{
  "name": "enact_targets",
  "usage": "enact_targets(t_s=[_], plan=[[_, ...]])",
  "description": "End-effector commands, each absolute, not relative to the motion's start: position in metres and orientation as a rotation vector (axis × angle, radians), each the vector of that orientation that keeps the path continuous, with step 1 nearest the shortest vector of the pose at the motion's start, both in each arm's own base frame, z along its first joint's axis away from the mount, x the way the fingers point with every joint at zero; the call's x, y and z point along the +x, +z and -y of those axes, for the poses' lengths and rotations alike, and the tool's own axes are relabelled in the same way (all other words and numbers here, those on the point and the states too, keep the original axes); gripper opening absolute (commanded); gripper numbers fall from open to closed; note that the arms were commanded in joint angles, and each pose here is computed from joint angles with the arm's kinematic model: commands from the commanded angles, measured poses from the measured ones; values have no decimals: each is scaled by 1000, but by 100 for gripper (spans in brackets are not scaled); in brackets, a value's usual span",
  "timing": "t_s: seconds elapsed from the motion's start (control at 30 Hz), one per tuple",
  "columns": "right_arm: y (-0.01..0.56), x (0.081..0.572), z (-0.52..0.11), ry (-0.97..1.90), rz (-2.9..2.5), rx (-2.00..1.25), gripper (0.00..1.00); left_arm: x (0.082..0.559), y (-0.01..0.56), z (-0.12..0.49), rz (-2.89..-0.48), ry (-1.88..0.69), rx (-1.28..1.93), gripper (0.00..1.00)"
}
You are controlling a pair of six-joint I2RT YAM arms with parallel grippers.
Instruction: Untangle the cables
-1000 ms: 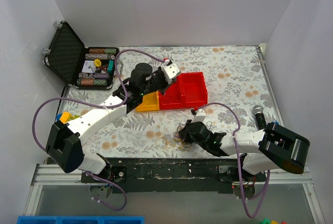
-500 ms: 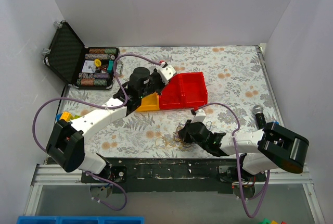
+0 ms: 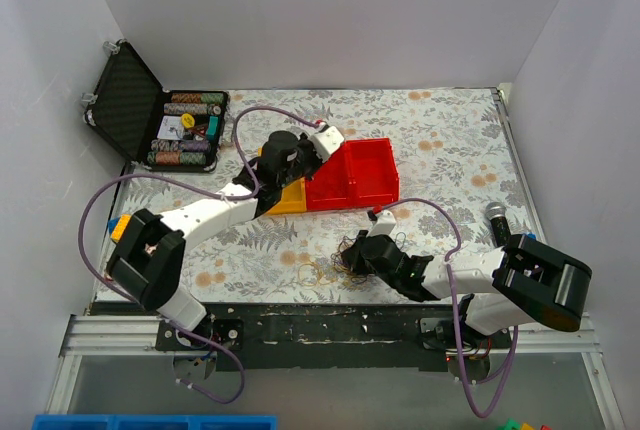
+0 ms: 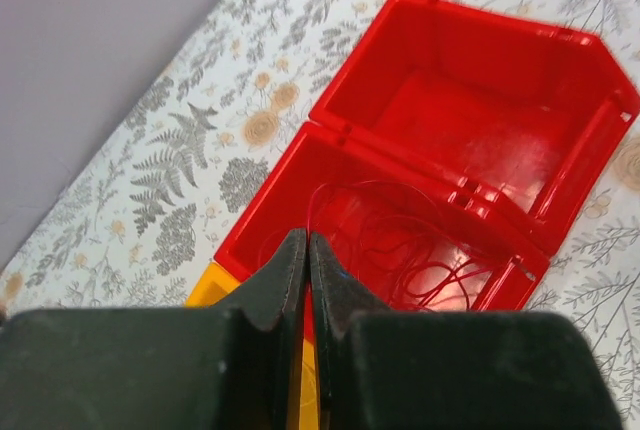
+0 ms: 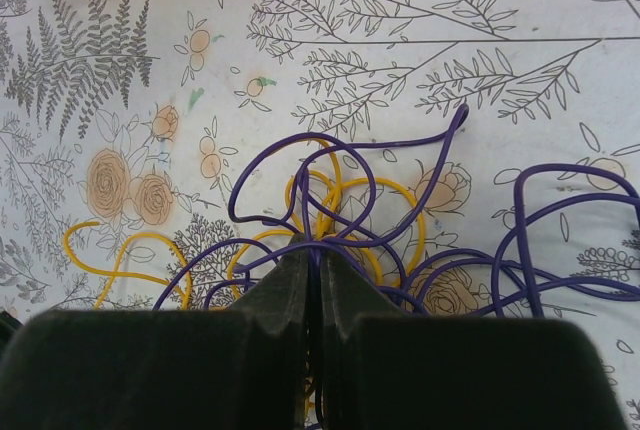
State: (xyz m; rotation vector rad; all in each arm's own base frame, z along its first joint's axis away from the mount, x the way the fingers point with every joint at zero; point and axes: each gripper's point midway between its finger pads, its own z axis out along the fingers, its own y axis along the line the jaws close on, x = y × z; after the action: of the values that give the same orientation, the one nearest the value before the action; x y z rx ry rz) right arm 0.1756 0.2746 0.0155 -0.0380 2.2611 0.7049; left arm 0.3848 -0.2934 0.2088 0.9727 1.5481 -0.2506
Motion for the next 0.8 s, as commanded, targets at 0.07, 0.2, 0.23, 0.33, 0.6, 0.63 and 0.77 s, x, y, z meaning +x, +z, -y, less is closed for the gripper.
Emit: enact_targets(t_s=[0.07,0.2,0.23,0.33,0.6,0.63,0.77], plan=[[-64,119,-201,369,-2591,-207,1,404,191,294,-1591,-180,1000,0],[-64,119,-201,369,-2593,-202,1,405,171,299,-1641,-201,1029,0],[-64,118,-201,373,-2596,-201,1,404,164,302,-1662,-213,1042,0],[-64,119,-201,367,-2596,-203,1,406,148,307,-1741,-241,1055,1],[-61,119,-203,372,-2591,-211,1,397,112,305,-1994,-292,1135,23],[-61,120,-203,370,-2590,-213,1,395,112,306,-2009,-308,1142,33],[-57,123,-205,363,-2579,-224,1,386,137,309,-2003,-366,1143,64]])
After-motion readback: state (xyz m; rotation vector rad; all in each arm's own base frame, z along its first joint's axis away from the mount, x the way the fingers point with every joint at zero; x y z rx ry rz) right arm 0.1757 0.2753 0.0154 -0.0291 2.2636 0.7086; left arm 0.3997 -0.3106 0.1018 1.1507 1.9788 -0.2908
